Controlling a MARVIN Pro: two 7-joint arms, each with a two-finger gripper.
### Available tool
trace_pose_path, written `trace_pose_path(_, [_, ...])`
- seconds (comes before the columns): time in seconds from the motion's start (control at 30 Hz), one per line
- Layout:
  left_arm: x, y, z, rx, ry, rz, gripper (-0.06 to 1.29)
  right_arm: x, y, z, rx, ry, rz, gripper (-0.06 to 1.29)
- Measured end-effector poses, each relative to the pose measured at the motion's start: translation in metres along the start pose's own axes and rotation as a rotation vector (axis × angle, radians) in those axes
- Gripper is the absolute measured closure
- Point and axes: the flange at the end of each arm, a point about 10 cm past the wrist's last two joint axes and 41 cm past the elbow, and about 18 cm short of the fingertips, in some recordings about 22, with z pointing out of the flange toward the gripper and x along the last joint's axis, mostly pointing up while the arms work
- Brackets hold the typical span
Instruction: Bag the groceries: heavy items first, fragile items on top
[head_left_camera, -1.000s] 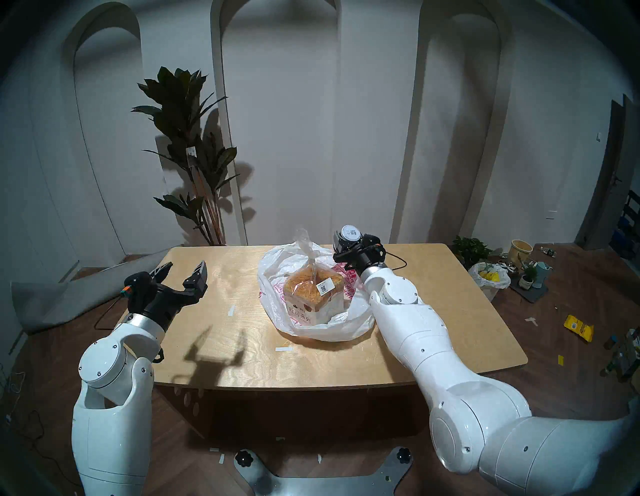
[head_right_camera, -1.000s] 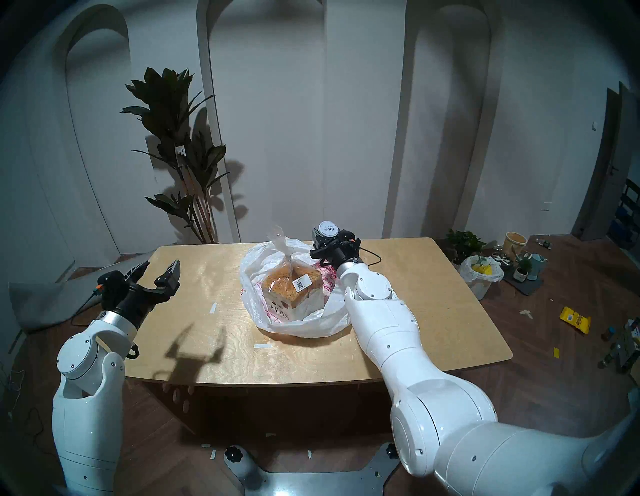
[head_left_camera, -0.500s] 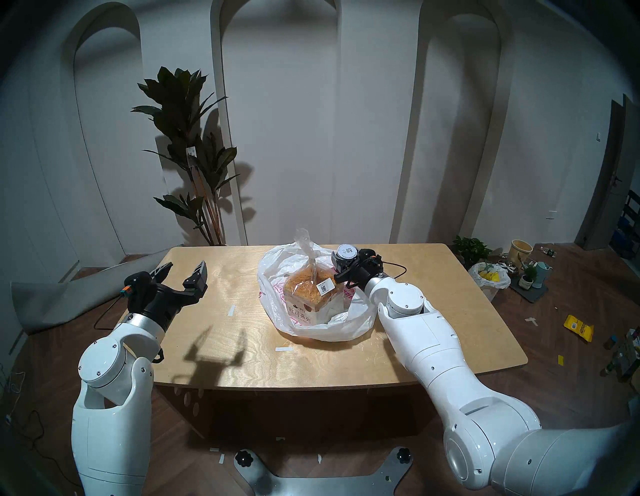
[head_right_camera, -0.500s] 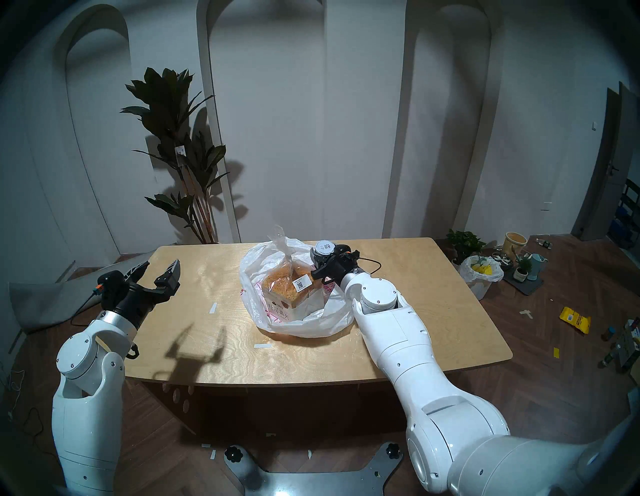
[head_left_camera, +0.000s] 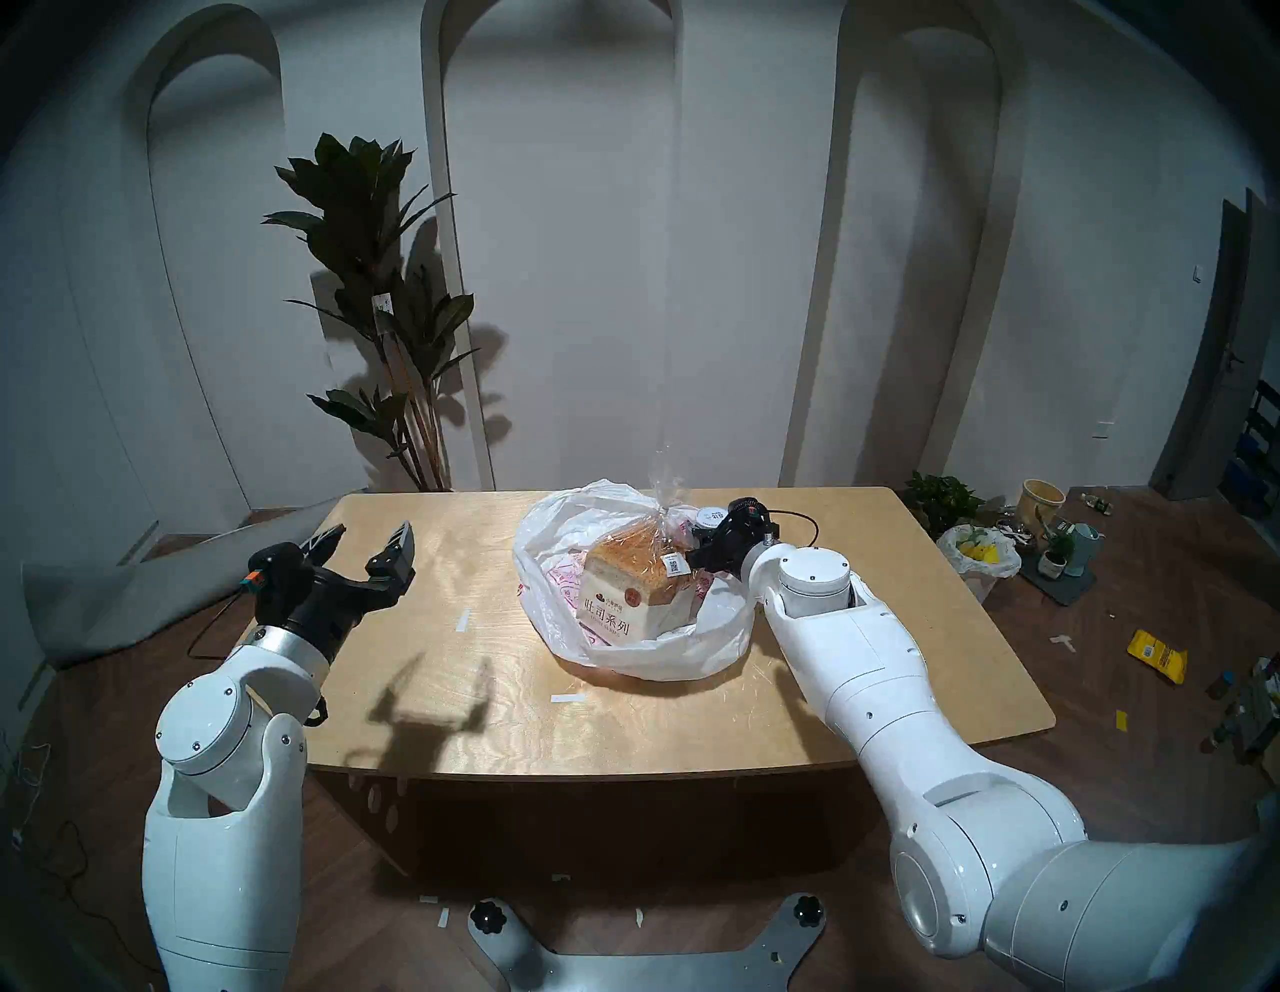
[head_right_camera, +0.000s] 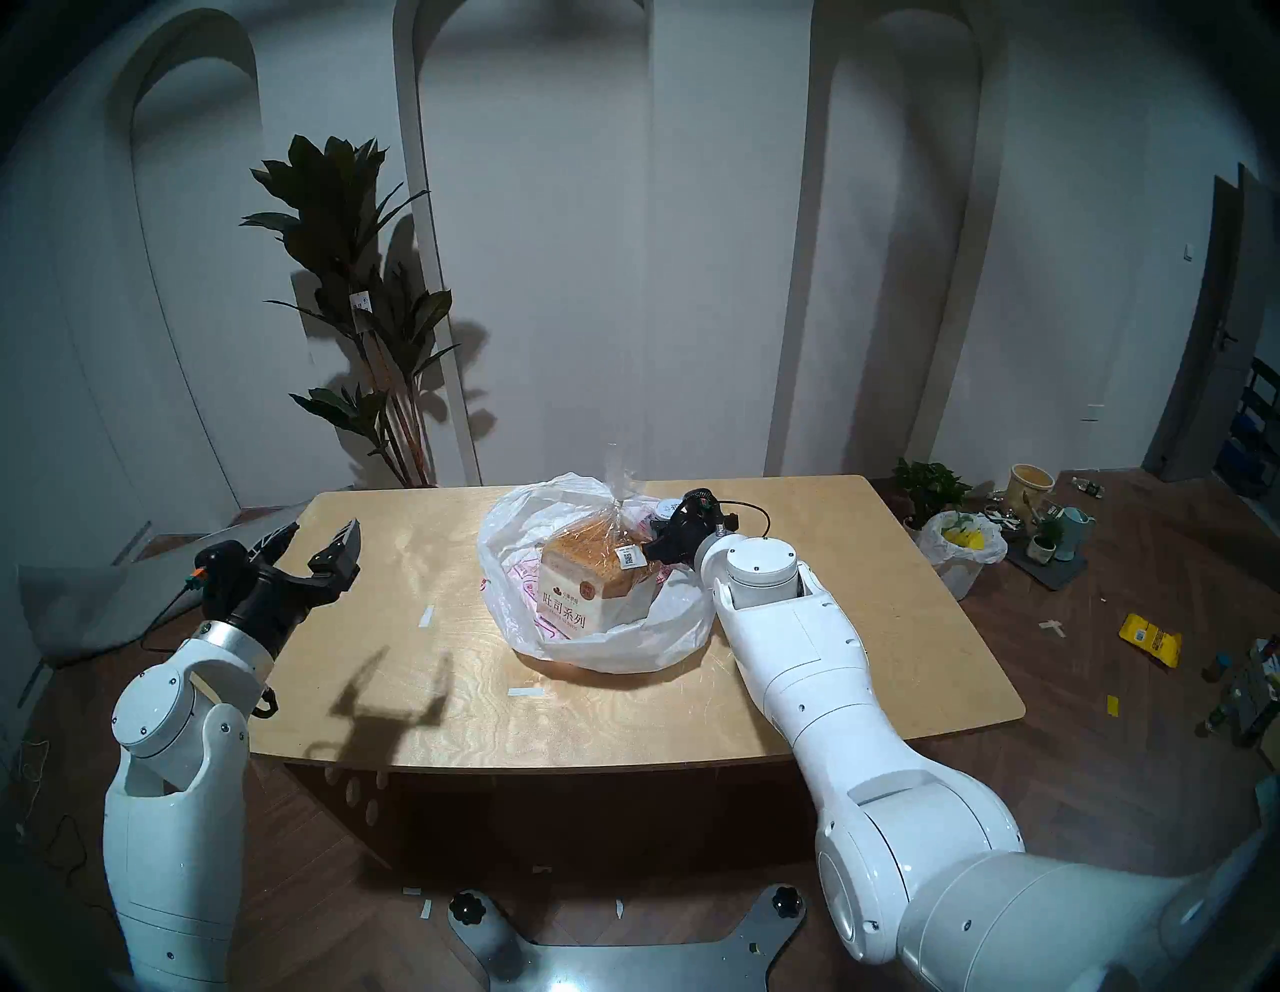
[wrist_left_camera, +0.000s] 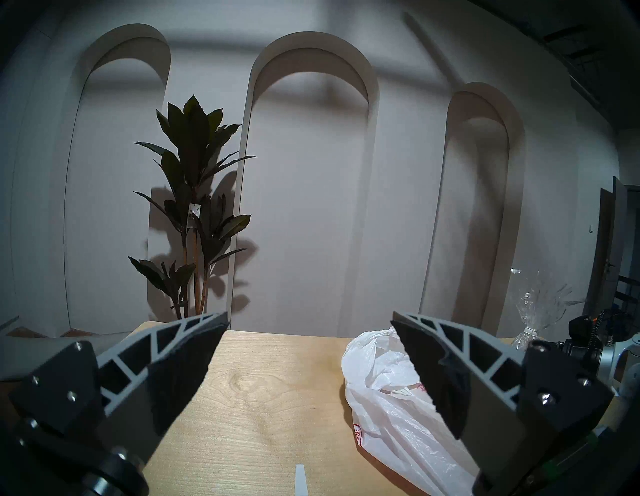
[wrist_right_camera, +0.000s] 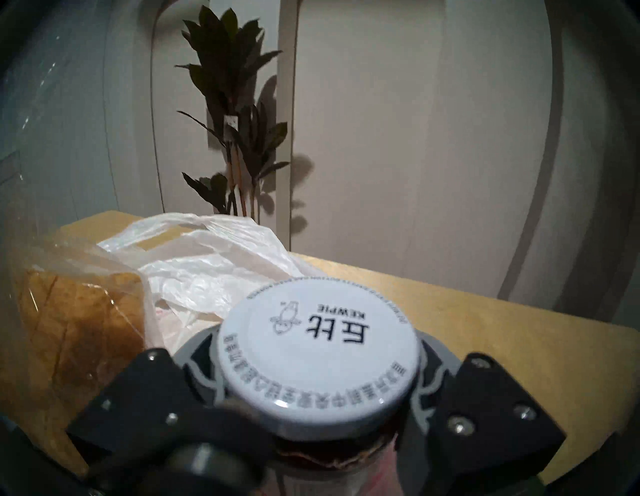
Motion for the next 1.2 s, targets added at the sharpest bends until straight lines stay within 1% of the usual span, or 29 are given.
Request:
trace_pose_path(0.27, [0.0, 0.0, 0.0, 0.0, 0.0, 0.0, -0.02, -0.002, -0.005, -0.002, -0.001, -0.011, 0.038, 0.64])
trace_pose_path(0.47, [0.0, 0.0, 0.0, 0.0, -0.001, -0.001, -0.02, -0.004, -0.018, -0.002, 0.021, -0.008, 0.052, 0.64])
trace_pose_path(0.63, [0.0, 0.0, 0.0, 0.001, -0.001, -0.001, -0.02, -0.004, -0.032, -0.001, 0.041, -0.002, 0.046, 0.64])
trace_pose_path(0.83, [0.0, 0.0, 0.0, 0.001, -0.001, -0.001, -0.02, -0.008, -0.045, 0.001, 0.043, -0.001, 0.02, 0.64])
trace_pose_path(1.0, [0.0, 0.0, 0.0, 0.001, -0.001, -0.001, -0.02, -0.013, -0.048, 0.001, 0.033, -0.002, 0.005, 0.64])
trace_pose_path(1.2, [0.0, 0.0, 0.0, 0.001, -0.001, -0.001, -0.02, -0.022, -0.045, 0.001, 0.014, -0.011, -0.001, 0.64])
